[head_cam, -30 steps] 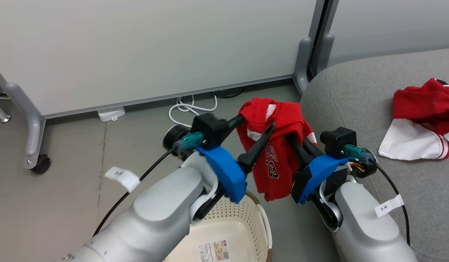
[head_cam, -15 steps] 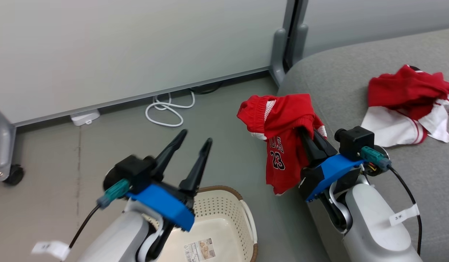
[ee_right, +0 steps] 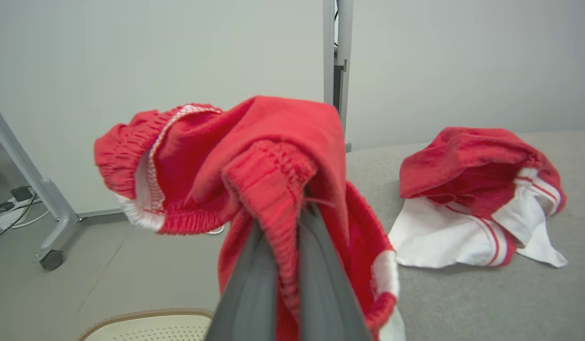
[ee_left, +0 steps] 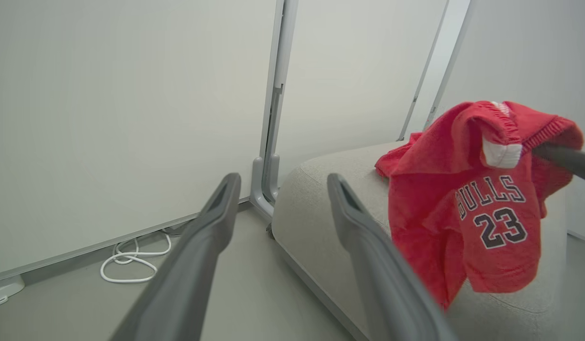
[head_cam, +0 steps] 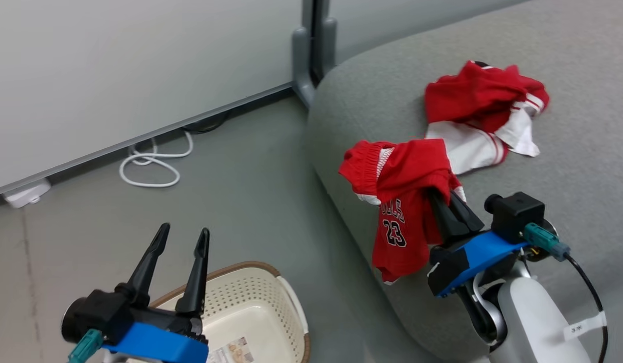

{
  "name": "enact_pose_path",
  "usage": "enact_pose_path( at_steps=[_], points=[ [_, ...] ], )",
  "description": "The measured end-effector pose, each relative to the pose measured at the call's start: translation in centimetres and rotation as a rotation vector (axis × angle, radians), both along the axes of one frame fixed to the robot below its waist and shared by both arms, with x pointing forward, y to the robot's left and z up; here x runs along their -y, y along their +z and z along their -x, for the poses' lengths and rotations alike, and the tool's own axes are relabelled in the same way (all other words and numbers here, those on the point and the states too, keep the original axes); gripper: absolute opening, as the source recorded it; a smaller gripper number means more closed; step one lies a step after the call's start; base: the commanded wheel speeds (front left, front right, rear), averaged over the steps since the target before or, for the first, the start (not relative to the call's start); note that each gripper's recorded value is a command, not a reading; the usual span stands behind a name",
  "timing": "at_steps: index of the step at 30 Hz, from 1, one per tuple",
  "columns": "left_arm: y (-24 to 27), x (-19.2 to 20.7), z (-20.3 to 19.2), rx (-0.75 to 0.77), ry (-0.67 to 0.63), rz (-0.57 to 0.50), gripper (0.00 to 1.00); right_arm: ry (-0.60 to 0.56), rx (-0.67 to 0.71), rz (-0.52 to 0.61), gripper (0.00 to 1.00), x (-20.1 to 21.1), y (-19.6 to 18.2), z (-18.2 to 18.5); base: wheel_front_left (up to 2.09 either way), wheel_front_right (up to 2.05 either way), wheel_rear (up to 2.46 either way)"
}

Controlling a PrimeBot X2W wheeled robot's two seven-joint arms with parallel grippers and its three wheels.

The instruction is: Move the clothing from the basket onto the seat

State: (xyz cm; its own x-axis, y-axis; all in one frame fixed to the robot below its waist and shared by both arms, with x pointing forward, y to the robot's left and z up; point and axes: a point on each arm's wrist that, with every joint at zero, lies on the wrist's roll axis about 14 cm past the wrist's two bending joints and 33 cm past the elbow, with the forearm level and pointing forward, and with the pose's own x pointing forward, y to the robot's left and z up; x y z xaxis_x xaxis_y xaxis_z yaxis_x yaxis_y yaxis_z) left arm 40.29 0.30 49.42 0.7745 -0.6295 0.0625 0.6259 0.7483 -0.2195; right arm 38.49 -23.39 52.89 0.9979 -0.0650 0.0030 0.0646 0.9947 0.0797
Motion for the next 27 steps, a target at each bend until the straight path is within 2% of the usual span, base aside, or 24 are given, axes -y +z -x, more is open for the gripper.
enact_pose_path(
  at_steps=[15, 27],
  points=[
    [-2.1, 6.8, 0.7, -0.029, -0.205, 0.001, 1.00, -0.291, -0.040, -0.028, 0.00, 7.7, -1.4, 8.0, 0.00, 0.00, 0.00],
    [-2.9, 8.6, 0.5, -0.038, -0.289, -0.005, 1.00, -0.351, -0.045, -0.032, 0.00, 8.9, -1.9, 9.4, 0.00, 0.00, 0.00]
  ],
)
